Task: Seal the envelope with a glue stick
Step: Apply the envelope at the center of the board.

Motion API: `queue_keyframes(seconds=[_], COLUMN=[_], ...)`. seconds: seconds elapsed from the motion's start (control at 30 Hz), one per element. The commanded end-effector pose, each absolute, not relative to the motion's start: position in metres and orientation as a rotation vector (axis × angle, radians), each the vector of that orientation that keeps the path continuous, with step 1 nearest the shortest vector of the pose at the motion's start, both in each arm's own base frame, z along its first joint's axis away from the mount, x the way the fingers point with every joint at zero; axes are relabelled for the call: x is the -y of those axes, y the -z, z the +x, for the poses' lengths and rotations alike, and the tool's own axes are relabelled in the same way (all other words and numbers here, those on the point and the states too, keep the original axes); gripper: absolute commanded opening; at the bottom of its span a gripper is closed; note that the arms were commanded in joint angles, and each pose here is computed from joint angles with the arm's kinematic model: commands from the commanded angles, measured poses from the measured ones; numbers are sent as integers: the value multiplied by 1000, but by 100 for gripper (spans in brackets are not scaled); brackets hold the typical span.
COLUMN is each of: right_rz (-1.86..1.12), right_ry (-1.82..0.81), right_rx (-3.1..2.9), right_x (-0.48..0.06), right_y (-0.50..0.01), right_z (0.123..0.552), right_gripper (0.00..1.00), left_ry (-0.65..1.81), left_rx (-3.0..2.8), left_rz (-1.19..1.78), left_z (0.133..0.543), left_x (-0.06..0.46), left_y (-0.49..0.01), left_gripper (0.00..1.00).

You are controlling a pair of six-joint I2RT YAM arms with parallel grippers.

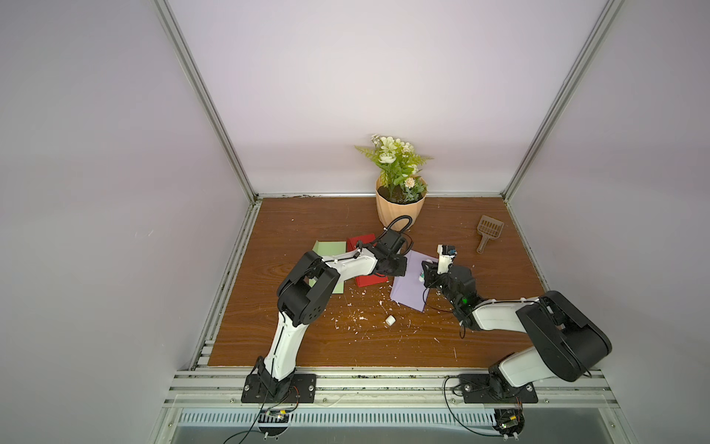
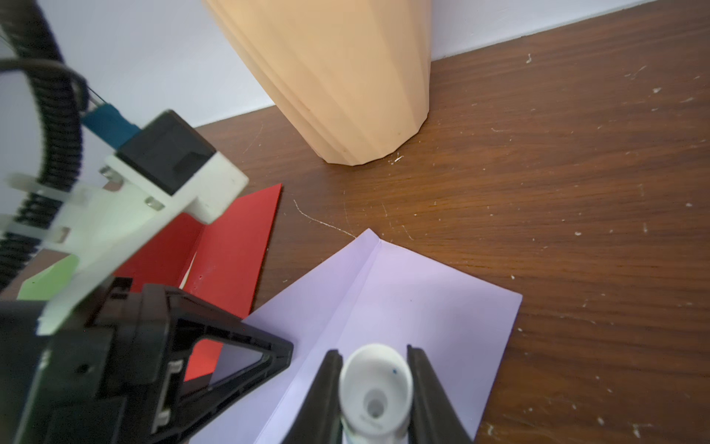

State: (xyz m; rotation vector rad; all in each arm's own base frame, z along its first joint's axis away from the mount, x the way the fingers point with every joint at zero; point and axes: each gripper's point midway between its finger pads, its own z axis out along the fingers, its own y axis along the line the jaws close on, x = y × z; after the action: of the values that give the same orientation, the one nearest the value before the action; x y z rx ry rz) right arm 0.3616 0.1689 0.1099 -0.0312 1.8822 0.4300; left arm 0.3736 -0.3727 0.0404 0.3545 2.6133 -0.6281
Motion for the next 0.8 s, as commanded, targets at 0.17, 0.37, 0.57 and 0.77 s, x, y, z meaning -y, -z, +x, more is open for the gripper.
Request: queue_keyframes(seconds=[0.17, 0.37, 0.57, 0.77], right_rz=[-36, -43, -44, -64], right_ry=[-514, -490, -477, -476], right_rx=[-1749, -1757, -1778, -1798], right_x=[-192, -194, -194, -194], right_y=[-149, -143, -127, -119], right_z=[381, 389, 392, 385], right_gripper=[0, 0, 0, 0], left_ry=[638, 643, 636, 633], left_rx=[-2599, -2600, -2604, -2601], left_rz=[294, 296, 296, 293], left_z=[375, 375, 375, 375], left_x=[367, 368, 367, 367], left_y=[-50, -50, -48, -49], left_gripper=[7, 7, 7, 7])
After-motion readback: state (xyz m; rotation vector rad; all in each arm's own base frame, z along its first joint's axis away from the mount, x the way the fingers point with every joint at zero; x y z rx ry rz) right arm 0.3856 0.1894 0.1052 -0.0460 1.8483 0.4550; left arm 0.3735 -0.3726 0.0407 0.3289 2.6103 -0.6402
